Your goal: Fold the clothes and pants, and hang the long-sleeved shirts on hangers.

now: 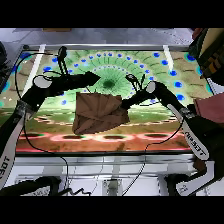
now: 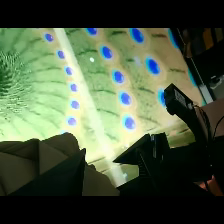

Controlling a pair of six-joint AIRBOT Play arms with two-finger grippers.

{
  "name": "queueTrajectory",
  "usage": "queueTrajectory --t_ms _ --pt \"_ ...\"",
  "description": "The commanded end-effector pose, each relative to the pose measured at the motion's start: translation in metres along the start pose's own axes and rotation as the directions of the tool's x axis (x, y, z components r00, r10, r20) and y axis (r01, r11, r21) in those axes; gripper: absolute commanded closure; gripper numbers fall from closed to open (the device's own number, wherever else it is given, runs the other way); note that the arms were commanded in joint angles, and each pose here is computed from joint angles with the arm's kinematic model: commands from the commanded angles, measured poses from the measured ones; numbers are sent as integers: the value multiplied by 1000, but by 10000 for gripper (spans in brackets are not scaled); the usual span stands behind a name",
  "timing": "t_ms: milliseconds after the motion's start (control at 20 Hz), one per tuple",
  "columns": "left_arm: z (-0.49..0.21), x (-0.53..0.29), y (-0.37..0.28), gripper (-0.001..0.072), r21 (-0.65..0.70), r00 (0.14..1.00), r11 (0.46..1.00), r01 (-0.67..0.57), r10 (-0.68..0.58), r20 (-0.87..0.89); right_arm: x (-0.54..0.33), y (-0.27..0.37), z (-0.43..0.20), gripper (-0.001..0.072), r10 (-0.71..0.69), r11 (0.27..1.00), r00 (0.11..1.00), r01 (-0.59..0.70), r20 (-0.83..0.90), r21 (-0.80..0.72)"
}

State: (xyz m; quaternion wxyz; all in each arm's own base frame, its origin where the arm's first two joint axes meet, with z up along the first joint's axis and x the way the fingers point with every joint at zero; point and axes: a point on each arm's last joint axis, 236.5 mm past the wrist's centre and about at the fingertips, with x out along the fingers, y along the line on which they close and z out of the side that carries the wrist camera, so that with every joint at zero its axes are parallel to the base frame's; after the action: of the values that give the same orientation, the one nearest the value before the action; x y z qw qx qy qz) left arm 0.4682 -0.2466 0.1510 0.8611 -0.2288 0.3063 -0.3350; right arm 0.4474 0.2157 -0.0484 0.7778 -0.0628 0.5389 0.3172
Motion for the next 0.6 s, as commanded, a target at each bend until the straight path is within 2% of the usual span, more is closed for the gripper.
queueTrajectory --t_ms 0,50,100,150,300,400,550 --pt "0 0 0 366 1 1000 1000 0 0 0 -19 -26 -15 46 -78 997 992 76 -96 -31" --pt "0 0 0 367 1 1000 1000 0 0 1 -30 -32 -16 50 -84 996 990 79 -116 -42" --pt "0 0 0 367 1 1000 1000 0 0 1 -40 -34 -19 140 -76 995 987 65 -142 -79" --pt "0 0 0 367 1 1000 1000 0 0 1 -48 -32 -21 186 -60 992 984 41 -165 -118" --pt "0 0 0 367 0 1000 1000 0 0 0 -52 -12 -32 173 -7 982 972 -37 -233 -187" --pt "0 0 -1 366 0 1000 1000 2 -2 -2 -47 5 -28 100 12 976 974 -61 -227 -208" --pt "-2 0 -2 366 0 1000 1000 7 -7 -11 -38 26 -21 85 12 966 976 -68 -215 -251"
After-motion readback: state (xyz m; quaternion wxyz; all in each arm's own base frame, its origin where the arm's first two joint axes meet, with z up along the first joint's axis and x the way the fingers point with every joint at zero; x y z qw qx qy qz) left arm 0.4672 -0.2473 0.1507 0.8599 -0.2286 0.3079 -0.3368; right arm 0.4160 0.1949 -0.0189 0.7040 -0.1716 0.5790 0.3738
